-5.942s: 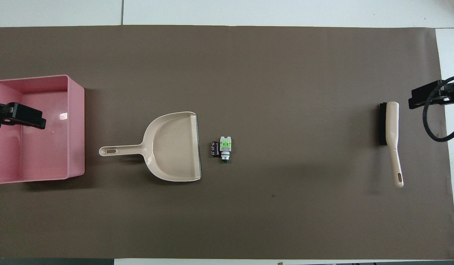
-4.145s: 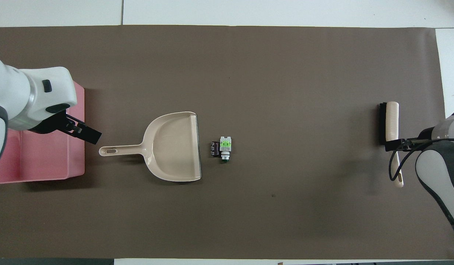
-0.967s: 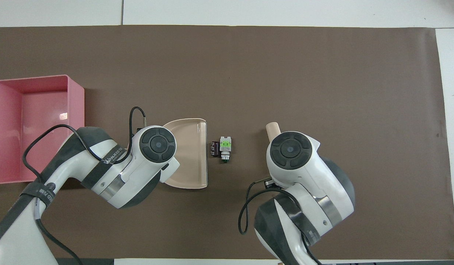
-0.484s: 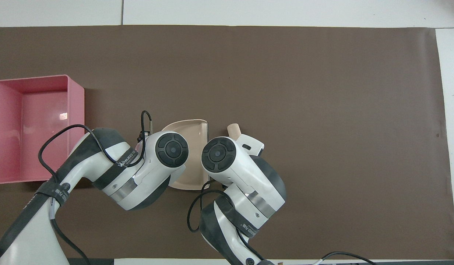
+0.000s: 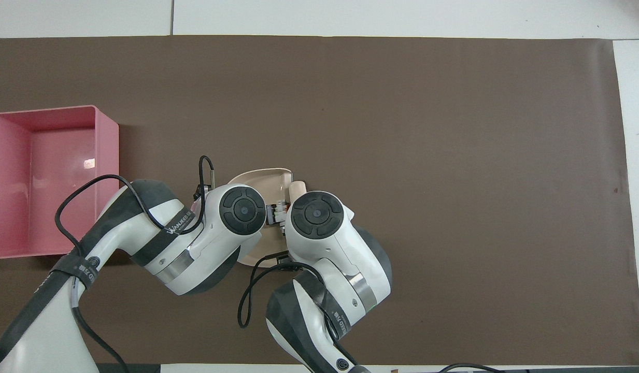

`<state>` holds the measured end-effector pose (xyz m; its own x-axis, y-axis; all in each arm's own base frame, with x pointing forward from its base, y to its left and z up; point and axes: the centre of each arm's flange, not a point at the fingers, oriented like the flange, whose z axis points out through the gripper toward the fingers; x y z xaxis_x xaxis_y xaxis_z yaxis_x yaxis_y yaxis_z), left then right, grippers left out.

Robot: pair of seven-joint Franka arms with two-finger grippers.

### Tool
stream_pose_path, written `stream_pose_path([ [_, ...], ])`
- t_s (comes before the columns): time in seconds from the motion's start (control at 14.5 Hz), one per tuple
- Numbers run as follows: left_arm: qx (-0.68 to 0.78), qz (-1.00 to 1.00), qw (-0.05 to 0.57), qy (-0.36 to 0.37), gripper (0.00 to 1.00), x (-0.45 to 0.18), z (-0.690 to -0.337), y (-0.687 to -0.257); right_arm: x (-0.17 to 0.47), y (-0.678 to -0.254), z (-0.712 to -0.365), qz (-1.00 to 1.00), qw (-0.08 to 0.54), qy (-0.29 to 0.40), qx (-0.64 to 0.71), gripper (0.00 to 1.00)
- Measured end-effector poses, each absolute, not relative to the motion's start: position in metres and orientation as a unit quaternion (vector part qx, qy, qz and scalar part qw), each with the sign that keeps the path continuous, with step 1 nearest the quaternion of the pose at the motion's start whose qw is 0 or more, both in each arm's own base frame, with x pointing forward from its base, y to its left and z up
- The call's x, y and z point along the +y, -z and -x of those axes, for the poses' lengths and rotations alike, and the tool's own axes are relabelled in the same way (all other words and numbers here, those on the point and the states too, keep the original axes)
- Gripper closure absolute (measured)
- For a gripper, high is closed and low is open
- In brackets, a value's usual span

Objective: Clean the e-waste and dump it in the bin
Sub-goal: 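Sweep the electronic component into the dustpan with the brush in the right gripper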

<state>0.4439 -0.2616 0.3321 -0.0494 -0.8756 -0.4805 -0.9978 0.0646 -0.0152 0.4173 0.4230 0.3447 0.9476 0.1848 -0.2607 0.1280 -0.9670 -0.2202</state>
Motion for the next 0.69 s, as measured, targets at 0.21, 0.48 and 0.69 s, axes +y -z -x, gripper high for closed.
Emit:
stream_pose_path([
  [0.21, 0.705, 0.664, 0.186, -0.165, 0.68, -0.261, -0.444, -0.331, 0.437, -0.343, -0.418, 0.967, 0.206, -0.138, -0.058, 0.74],
  [0.48, 0.706, 0.664, 0.186, -0.165, 0.68, -0.261, -0.445, -0.331, 0.445, -0.343, -0.415, 0.963, 0.229, -0.135, -0.048, 0.74],
  [0.69, 0.706, 0.664, 0.186, -0.164, 0.68, -0.261, -0.445, -0.332, 0.442, -0.355, -0.416, 0.967, 0.217, -0.126, -0.039, 0.74],
])
